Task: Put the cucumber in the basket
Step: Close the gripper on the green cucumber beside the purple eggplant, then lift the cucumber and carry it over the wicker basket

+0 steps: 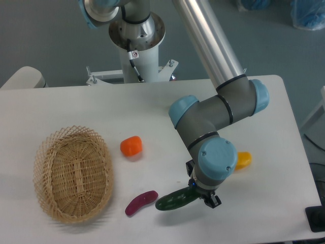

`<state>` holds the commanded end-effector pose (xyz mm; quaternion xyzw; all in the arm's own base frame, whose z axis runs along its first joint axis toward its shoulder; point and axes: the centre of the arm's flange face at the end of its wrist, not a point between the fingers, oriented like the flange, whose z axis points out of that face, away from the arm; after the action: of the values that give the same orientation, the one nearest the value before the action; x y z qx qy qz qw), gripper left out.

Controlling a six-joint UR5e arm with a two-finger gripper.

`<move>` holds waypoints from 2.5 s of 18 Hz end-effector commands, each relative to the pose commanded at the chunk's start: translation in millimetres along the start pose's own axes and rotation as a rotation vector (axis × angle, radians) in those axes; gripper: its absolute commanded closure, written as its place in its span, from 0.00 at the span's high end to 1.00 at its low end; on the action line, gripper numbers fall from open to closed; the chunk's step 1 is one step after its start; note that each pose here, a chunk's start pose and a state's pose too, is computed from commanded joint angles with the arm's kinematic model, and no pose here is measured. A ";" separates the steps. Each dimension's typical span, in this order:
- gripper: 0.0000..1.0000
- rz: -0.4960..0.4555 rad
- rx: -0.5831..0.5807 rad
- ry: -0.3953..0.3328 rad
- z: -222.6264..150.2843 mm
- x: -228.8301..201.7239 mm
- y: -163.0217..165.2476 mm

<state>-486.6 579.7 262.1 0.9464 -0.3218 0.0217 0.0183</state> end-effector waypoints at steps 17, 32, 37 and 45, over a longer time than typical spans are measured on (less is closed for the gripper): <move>0.20 -0.003 0.012 0.017 -29.5 25.3 -13.1; 0.20 -0.035 0.068 0.061 -61.9 90.6 -60.5; 0.20 -0.036 0.086 0.098 -84.6 127.1 -103.0; 0.20 -0.101 0.042 0.148 -54.2 177.0 -183.7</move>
<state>-236.0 620.2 321.7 0.9574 -0.2711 0.0972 0.0232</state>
